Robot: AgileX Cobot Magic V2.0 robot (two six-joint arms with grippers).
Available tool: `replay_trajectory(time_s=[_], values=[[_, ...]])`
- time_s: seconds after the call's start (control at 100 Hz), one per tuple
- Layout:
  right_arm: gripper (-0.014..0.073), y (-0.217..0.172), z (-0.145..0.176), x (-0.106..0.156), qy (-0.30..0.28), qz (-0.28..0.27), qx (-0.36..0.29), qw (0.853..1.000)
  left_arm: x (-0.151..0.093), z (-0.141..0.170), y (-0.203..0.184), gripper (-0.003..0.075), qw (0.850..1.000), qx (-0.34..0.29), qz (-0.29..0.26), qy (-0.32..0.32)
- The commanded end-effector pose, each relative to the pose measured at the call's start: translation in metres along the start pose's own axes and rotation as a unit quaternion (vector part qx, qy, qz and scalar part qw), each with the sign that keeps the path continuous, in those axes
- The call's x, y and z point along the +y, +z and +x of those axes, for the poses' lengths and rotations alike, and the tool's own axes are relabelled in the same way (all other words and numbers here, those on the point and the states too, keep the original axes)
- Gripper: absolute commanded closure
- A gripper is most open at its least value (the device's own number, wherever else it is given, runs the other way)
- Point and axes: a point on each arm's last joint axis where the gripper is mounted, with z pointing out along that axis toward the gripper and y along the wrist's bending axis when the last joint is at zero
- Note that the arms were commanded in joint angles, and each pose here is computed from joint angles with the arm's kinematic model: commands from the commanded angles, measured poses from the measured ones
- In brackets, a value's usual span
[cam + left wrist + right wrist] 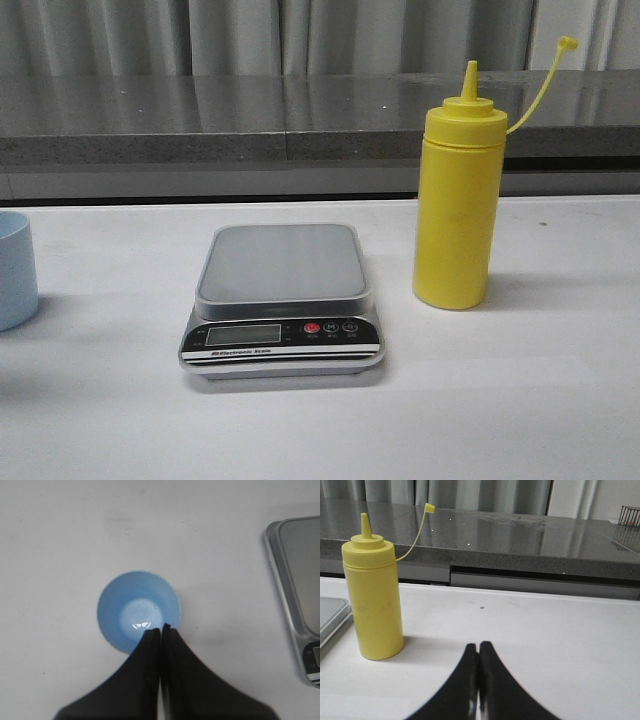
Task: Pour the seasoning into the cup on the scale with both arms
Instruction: 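Move the left gripper down over the light blue cup, then grasp the light blue cup with the left gripper and lift it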
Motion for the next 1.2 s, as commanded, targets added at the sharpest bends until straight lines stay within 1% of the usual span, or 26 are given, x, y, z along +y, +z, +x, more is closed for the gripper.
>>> replay_trajectory(time_s=[0.0, 0.2, 0.26, 0.3, 0.34, 0.36, 0.38, 0.44, 0.48, 0.54, 0.59, 0.63, 0.81, 1.19], values=[[0.0662, -0.003, -0.016, 0.000, -0.004, 0.001, -0.061, 0.998, 0.001, -0.015, -0.003, 0.0740, 1.000, -0.030, -0.008, 0.004], [0.0662, -0.003, -0.016, 0.000, -0.004, 0.001, -0.061, 0.998, 0.010, -0.017, 0.008, 0.0736, 1.000, -0.016, -0.017, -0.011], [0.0662, -0.003, -0.016, 0.000, -0.004, 0.001, -0.061, 0.998, 0.014, -0.017, 0.008, 0.0703, 0.999, -0.017, -0.022, -0.016], [0.0662, -0.003, -0.016, 0.000, -0.004, 0.001, -0.061, 0.998, 0.016, -0.017, 0.008, 0.0665, 0.999, -0.017, -0.024, -0.019], [0.0662, -0.003, -0.016, 0.000, -0.004, 0.001, -0.061, 0.998, 0.018, -0.018, 0.008, 0.0605, 0.999, -0.019, -0.027, -0.021], [0.0662, -0.003, -0.016, 0.000, -0.004, 0.001, -0.061, 0.998, 0.019, -0.017, 0.007, 0.0570, 0.999, -0.019, -0.028, -0.022], [0.0662, -0.003, -0.016, 0.000, -0.004, 0.001, -0.061, 0.998, 0.020, -0.017, 0.007, 0.0520, 0.999, -0.019, -0.028, -0.023], [0.0662, -0.003, -0.016, 0.000, -0.004, 0.001, -0.061, 0.998, 0.020, -0.017, 0.007, 0.0429, 0.999, -0.019, -0.029, -0.023], [0.0662, -0.003, -0.016, 0.000, -0.004, 0.001, -0.061, 0.998, 0.020, -0.017, 0.007, 0.0346, 0.999, -0.019, -0.029, -0.023], [0.0662, -0.003, -0.016, 0.000, -0.004, 0.001, -0.061, 0.998, 0.020, -0.017, 0.007, 0.0272, 0.999, -0.019, -0.029, -0.023], [0.0662, -0.003, -0.016, 0.000, -0.004, 0.001, -0.061, 0.998, 0.020, -0.018, 0.007, 0.0233, 0.999, -0.021, -0.029, -0.023], [0.0662, -0.003, -0.016, 0.000, -0.004, 0.001, -0.061, 0.998, 0.020, -0.019, 0.008, 0.0222, 0.999, -0.024, -0.029, -0.023], [0.0662, -0.003, -0.016, 0.000, -0.004, 0.001, -0.061, 0.998, 0.021, -0.020, 0.013, 0.0223, 0.999, -0.026, -0.029, -0.024], [0.0662, -0.003, -0.016, 0.000, -0.004, 0.001, -0.061, 0.998, 0.029, -0.015, 0.052, 0.0223, 0.999, 0.023, -0.035, -0.033]])
